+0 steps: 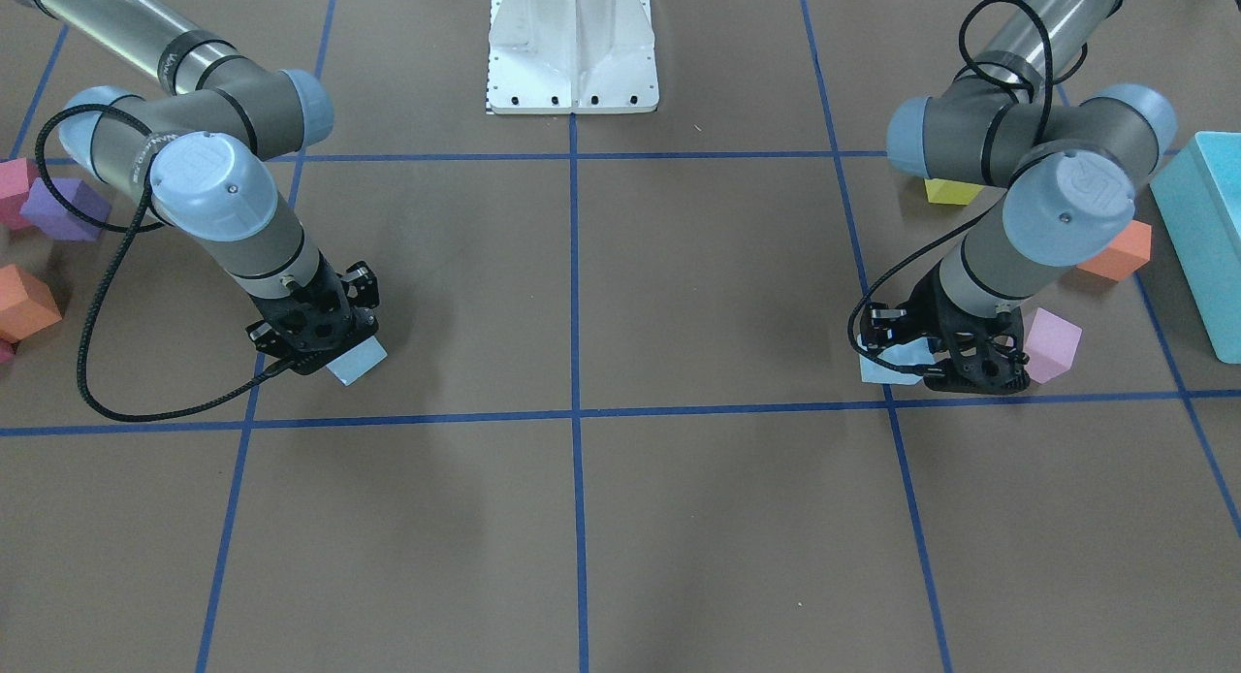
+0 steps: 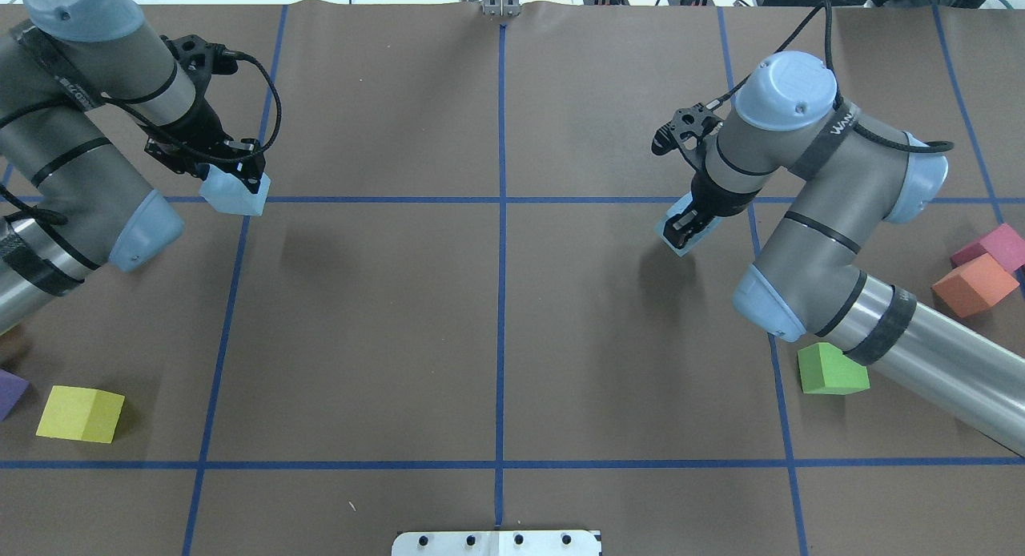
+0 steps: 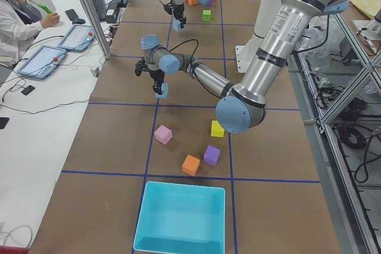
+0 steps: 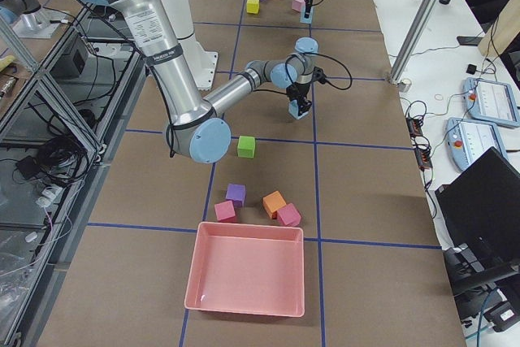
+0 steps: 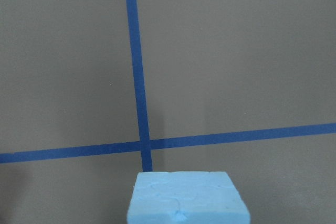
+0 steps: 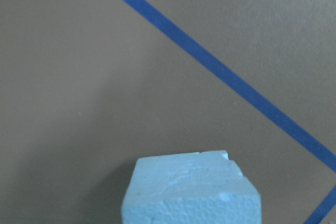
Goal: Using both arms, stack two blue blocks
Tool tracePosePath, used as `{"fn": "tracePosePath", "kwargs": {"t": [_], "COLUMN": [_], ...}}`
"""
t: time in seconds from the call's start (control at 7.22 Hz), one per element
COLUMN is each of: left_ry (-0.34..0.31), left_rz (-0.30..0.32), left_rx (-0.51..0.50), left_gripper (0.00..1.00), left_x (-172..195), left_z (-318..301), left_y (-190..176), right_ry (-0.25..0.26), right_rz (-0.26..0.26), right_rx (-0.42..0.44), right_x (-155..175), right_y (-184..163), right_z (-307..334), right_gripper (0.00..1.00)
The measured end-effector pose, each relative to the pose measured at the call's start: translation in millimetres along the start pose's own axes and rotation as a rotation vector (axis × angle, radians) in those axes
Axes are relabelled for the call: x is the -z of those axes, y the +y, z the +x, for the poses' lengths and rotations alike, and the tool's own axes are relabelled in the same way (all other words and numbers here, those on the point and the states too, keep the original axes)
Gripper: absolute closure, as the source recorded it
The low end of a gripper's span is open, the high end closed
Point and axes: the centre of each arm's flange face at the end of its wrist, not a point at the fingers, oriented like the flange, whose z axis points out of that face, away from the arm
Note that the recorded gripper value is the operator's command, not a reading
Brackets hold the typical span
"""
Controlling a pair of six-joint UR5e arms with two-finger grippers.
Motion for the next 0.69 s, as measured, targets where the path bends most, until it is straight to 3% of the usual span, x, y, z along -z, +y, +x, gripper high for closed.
{"fn": "tracePosePath", "kwargs": {"t": [0.42, 0.69], "left_ry": [0.001, 0.002], "left_rz": [0.003, 0.003], "left_rx": [0.001, 0.001], "left_gripper": [0.48, 0.48], "left_x": [2.3, 2.4], "left_z": [-0.5, -0.5], "left_y": [-1.1, -1.3], "right_ry": [-0.059, -0.092], "right_rz": [0.052, 0.051], "right_rx": [-0.304, -0.452], "right_x": [37.3, 40.6], "right_y": [-43.4, -69.0], "right_z": [-68.2, -117.5], "right_gripper": [0.53, 0.53]}}
